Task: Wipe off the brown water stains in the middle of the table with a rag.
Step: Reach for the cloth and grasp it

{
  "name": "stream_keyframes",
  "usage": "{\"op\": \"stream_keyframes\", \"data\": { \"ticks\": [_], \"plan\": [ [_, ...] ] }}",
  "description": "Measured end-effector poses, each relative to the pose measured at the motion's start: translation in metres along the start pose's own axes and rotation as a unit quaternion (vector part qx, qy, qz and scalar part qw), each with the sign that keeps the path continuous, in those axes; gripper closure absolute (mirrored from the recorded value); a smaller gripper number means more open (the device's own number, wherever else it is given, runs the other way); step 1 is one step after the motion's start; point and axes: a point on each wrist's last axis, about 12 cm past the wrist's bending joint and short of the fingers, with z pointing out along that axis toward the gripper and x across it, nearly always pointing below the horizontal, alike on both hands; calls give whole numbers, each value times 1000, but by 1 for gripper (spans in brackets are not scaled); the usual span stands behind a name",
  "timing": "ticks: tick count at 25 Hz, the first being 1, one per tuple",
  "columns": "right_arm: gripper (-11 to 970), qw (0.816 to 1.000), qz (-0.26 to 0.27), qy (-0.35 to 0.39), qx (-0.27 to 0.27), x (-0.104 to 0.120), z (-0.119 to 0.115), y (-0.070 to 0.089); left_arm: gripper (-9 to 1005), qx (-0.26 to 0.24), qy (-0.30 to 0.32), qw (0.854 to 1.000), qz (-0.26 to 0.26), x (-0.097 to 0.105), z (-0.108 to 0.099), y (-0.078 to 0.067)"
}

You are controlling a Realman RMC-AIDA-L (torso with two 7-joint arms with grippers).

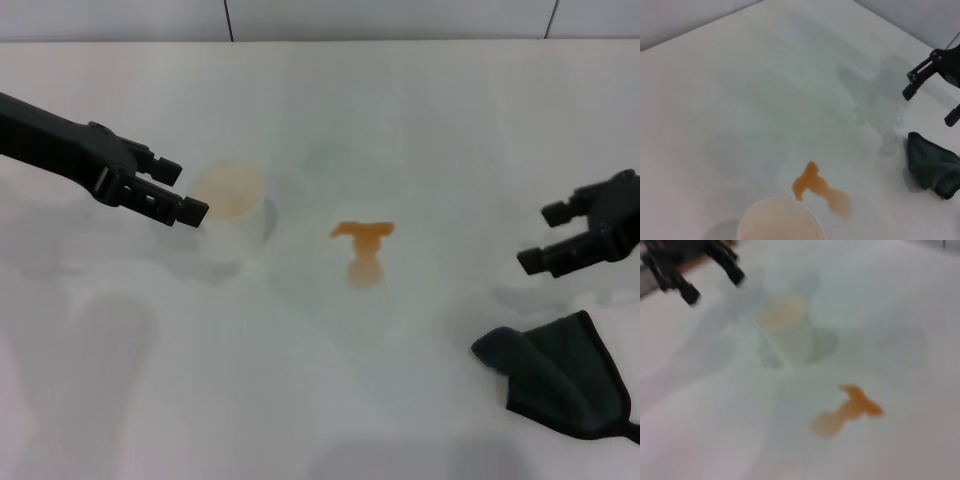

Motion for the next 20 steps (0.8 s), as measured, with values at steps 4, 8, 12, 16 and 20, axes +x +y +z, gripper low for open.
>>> {"op": "stream_keyframes", "data": {
  "ticks": [4, 8, 12, 16, 20],
  "plan": [
    [103, 997, 40, 72, 6, -6, -3, -4, 101, -1, 0, 1000, 1, -1, 0, 0],
    [103, 990, 60, 128, 6, -6, -2, -4, 101, 0, 0, 1000, 4, -3, 0, 0],
    [104, 985, 65, 159, -12, -1, 2, 1, 102, 0, -1, 1000, 6, -5, 1, 0],
    [104, 983, 61, 165, -46, 3, 7, 9, 102, -2, -1, 1000, 6, -6, 1, 0],
    [104, 983, 58, 161, -72, 7, 16, 18, 102, -3, -2, 1000, 6, -6, 1, 0]
  ]
}}
